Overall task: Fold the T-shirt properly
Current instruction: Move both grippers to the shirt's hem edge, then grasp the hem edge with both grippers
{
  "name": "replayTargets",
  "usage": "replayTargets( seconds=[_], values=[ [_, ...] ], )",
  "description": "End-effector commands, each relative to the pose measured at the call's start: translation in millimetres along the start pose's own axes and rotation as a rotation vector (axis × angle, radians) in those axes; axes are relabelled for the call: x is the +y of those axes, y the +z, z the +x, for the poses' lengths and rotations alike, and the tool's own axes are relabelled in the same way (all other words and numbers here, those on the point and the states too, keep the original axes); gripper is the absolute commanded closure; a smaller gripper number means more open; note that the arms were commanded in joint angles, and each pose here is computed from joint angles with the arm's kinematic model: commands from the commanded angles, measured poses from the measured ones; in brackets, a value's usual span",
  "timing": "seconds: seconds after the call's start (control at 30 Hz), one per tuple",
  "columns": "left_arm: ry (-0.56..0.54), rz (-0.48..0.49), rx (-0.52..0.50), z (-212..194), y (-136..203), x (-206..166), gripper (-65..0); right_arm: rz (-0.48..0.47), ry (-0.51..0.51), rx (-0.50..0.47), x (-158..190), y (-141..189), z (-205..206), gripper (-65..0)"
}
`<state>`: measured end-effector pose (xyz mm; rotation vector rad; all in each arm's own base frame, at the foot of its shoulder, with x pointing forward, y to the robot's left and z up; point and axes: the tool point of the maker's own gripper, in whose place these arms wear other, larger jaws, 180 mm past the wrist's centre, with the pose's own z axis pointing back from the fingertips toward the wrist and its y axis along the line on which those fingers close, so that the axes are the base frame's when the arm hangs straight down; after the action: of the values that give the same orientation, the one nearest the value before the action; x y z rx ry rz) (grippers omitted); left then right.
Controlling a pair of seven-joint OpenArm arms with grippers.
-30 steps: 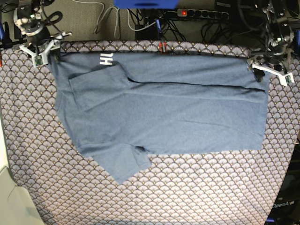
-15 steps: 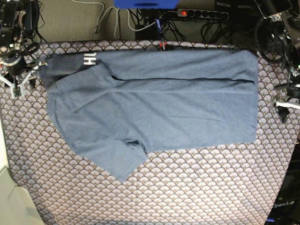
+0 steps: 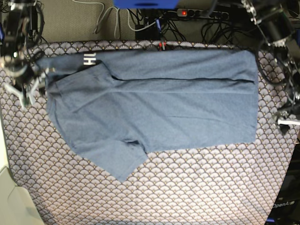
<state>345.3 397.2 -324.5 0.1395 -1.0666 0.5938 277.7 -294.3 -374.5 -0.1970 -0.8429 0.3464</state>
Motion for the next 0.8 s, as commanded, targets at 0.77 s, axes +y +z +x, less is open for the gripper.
replayTargets(
  seconds=[0.77],
  values=[
    [-0.035,-0.105,0.048,-80,-89,-102,-51.4,0.087,0.093,-0.074,15,-99,106,-27.4]
  ],
)
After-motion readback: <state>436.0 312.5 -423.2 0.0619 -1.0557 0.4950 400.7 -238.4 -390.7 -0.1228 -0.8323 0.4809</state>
